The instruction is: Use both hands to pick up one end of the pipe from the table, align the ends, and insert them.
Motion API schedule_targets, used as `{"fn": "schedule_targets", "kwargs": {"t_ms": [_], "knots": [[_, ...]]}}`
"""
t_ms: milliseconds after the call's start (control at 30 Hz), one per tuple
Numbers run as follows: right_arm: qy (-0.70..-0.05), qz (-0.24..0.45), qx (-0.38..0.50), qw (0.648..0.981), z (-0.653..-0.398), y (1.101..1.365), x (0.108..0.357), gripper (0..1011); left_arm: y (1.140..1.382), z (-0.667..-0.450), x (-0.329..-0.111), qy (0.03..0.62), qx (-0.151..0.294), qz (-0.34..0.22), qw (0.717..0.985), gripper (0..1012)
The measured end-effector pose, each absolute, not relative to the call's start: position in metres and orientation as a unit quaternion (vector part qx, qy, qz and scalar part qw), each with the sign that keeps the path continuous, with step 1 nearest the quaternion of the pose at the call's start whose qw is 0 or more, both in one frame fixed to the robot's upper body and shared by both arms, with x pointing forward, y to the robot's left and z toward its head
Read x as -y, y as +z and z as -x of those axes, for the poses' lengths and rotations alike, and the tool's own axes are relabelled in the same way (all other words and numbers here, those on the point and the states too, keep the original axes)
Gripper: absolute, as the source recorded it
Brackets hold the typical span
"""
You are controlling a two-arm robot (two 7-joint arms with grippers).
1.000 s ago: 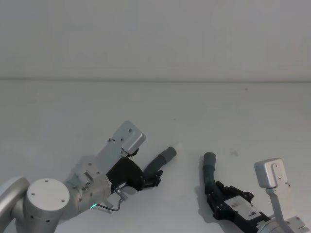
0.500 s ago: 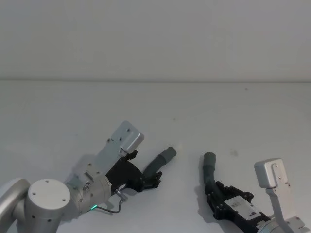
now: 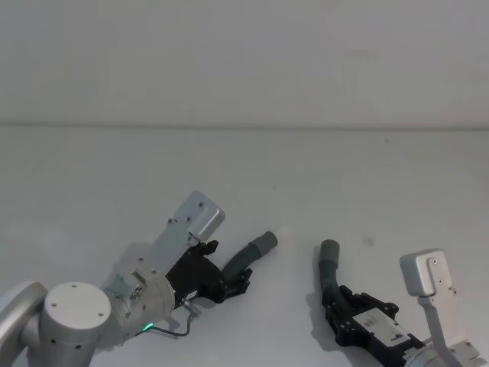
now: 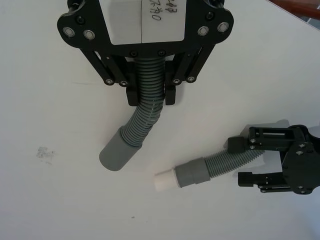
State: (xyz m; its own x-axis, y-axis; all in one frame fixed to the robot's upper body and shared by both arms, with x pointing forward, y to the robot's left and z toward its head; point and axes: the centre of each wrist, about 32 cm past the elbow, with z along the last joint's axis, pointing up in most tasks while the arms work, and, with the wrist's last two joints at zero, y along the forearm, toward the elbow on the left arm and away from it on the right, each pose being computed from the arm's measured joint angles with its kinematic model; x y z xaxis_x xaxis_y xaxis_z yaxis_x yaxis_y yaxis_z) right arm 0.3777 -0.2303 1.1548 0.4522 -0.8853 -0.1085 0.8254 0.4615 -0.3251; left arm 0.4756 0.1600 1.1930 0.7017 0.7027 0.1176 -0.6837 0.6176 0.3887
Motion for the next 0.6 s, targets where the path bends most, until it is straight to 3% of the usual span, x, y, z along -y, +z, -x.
{"fn": "schedule_targets", "kwargs": {"t_ms": [467, 600], "knots": [[-0.506, 0.113, -0.132, 0.845, -0.3777, 1.1548, 0.2303, 291, 1.1925, -0.4756, -0.1599, 0.386, -0.026, -0.206, 0.899, 490], [-0.506, 0.113, -0.132, 0.845, -0.3776, 1.1548, 0.2303, 290, 1.1925, -0.4756, -0.1599, 0.387, -0.026, -0.206, 0.899, 330]]}}
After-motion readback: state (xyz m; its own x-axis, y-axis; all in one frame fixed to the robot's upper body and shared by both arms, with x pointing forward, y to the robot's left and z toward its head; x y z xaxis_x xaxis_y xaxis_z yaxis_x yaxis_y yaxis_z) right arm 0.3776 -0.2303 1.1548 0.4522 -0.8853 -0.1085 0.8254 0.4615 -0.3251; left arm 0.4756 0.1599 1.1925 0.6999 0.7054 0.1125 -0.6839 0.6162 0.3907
